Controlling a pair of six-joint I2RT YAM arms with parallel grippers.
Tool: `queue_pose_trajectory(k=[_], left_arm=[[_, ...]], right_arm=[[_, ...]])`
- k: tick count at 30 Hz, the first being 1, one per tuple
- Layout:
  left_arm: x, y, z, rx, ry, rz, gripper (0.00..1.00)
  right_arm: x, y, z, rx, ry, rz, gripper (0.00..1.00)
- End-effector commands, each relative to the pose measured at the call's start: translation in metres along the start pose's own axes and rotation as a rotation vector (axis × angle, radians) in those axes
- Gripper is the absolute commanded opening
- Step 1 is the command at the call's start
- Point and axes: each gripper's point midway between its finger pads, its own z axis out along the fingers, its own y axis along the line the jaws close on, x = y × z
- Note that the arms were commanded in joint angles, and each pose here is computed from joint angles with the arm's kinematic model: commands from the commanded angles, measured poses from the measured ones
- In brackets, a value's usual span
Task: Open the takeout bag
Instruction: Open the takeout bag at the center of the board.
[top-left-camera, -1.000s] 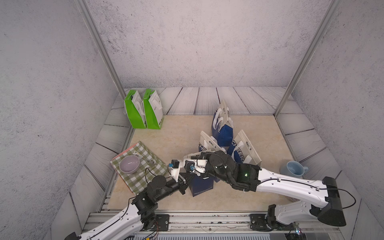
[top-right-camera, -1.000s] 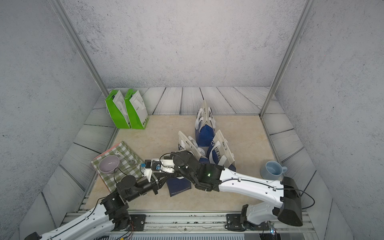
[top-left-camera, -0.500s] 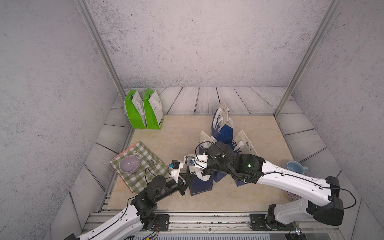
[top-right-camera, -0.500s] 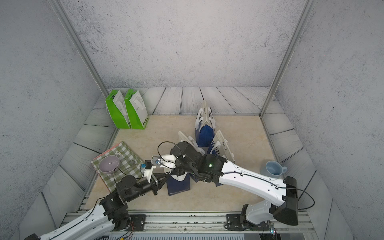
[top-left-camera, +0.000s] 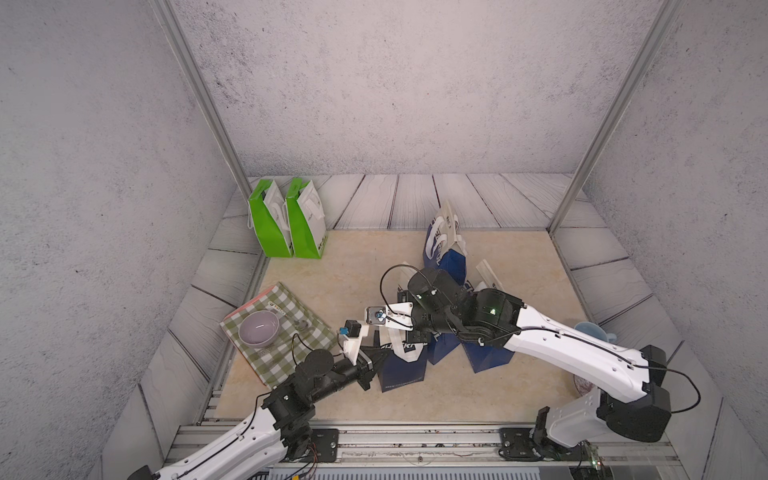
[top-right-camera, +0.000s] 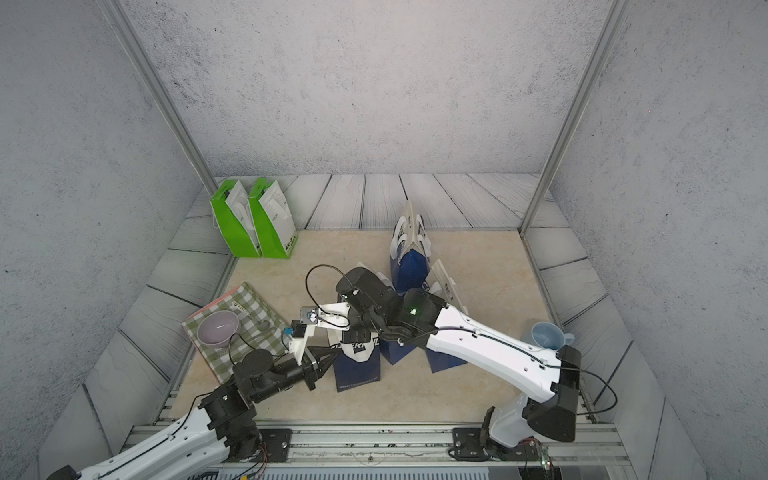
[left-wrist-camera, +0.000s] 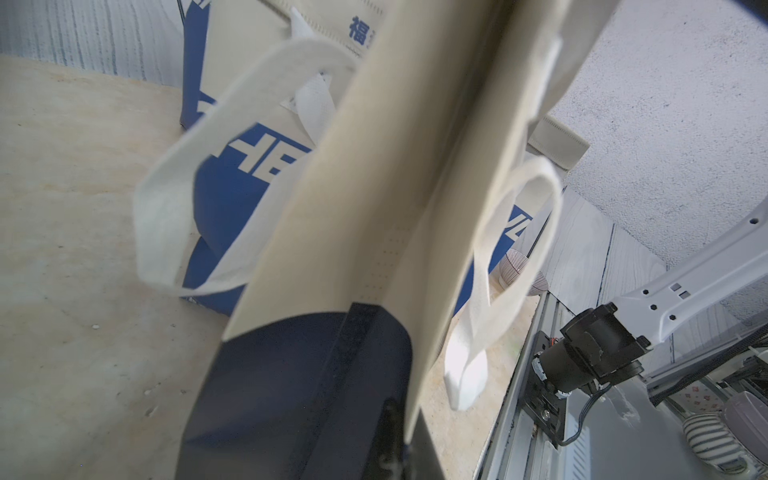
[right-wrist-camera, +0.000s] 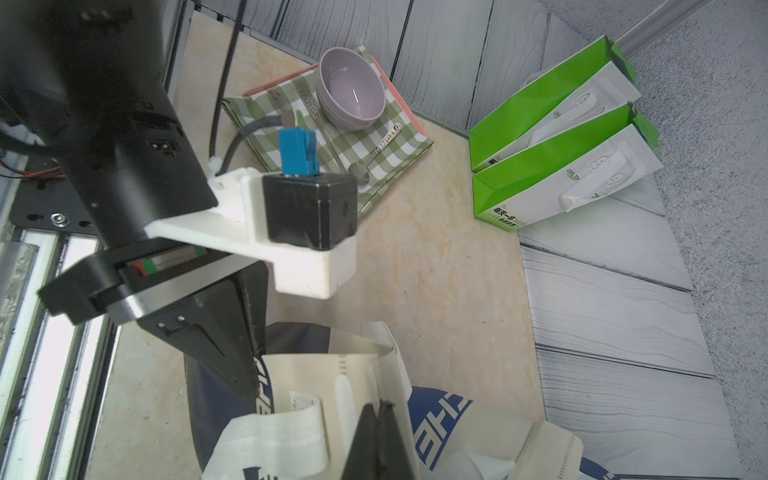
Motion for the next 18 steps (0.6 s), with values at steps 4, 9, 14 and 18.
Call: queue_pose_trajectory(k=[4, 9, 14, 18], left_arm=[[-0.004, -0.006, 0.000, 0.012, 0.014, 0.029, 0.00], [-0.003, -0.006, 0.001, 0.012, 0.022, 0.029, 0.00], [-0.002, -0.005, 0.001, 0.007, 0.027, 0.027, 0.00], [-0.002, -0.005, 0.002, 0.007, 0.031, 0.030, 0.00]], right_arm=[[0.001, -0.004, -0.013, -0.046, 0.024, -0.018, 0.00], [0.002, -0.008, -0.015, -0.052, 0.023, -0.006, 0.00], [0.004, -0.011, -0.020, -0.070, 0.037, -0.011, 0.00], [0.003, -0.012, -0.023, -0.080, 0.042, -0.020, 0.00]])
